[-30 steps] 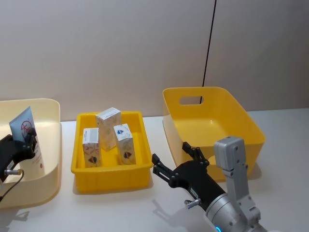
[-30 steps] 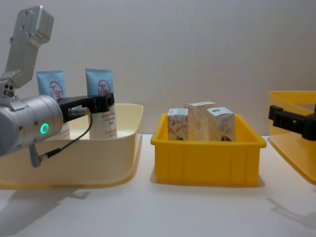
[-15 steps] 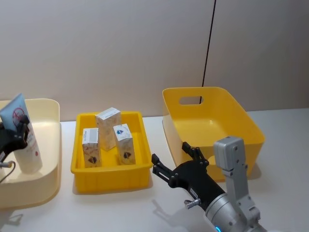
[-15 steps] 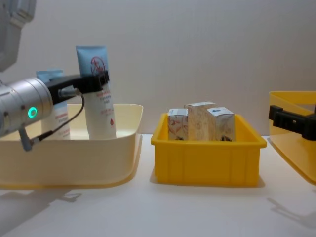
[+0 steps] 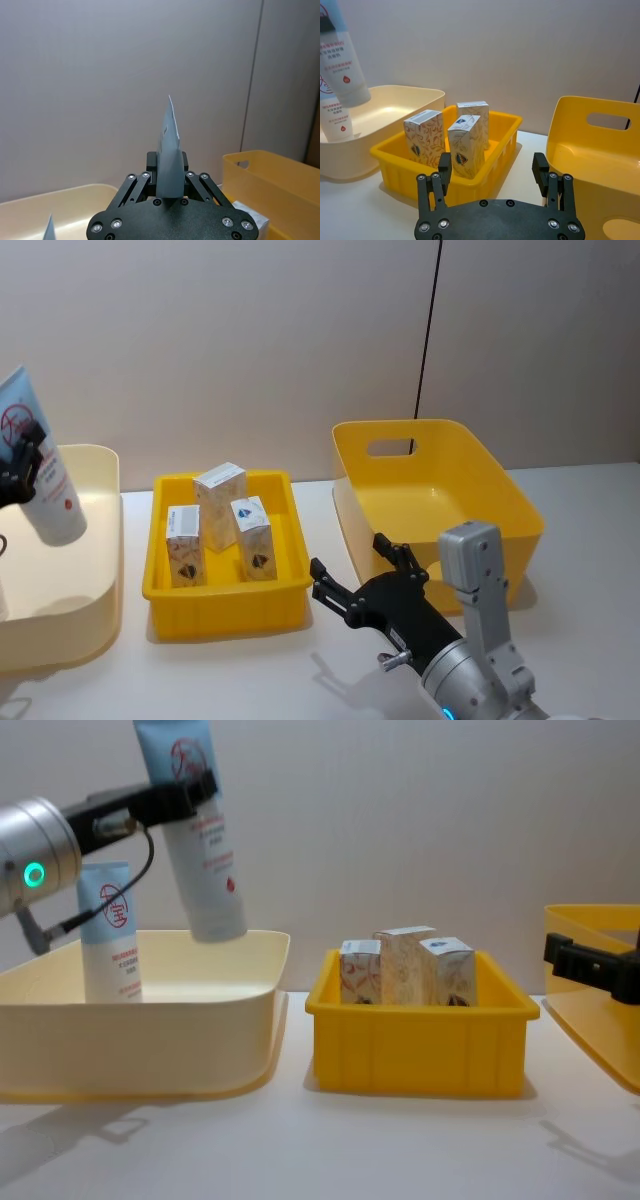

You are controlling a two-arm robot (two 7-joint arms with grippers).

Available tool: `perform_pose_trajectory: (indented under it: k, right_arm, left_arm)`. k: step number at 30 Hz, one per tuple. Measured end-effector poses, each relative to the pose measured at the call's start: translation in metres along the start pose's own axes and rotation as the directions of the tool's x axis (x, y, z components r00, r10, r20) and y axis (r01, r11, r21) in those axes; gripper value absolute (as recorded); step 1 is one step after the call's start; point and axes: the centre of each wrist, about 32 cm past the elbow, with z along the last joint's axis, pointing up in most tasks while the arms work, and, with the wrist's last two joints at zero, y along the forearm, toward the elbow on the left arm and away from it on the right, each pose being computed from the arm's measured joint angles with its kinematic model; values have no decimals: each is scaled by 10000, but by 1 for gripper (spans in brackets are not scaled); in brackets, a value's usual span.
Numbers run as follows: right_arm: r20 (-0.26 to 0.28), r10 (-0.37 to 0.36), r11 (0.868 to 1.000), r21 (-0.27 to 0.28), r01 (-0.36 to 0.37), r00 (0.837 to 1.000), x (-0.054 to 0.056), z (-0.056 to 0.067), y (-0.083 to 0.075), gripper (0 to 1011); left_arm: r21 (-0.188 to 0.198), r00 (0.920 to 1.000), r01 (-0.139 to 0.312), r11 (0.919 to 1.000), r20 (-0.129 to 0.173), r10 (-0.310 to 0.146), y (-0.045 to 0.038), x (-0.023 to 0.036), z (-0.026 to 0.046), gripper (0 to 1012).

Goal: Bimanual collaborative sorting of washing and personal care products

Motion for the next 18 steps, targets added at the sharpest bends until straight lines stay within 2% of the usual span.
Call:
perform_pose_trajectory:
  k: [5, 8, 9, 15, 18]
  right_arm:
    - [0, 0, 10000, 0, 0, 10000, 0, 0, 0, 1001]
    - [0, 0, 10000, 0, 0, 10000, 0, 0, 0, 1001]
    - [0, 0, 10000, 1, 0, 10000, 0, 0, 0, 1001]
    - [0, 0, 10000, 1, 0, 10000, 0, 0, 0, 1001]
    - [0, 0, 10000, 0, 0, 10000, 0, 0, 0, 1001]
  left_arm:
    - [-353, 9983, 568, 9978, -136, -573, -19, 0, 76, 226]
    - [-558, 9937, 1073, 9927, -265, -1089, -40, -14, 120, 227]
    - [-558, 9937, 1073, 9927, -265, -1089, -40, -14, 120, 227]
    - [-753, 9798, 1887, 9791, -520, -1928, -79, -60, 148, 227]
    - [-780, 9665, 2412, 9673, -709, -2467, -110, -98, 146, 227]
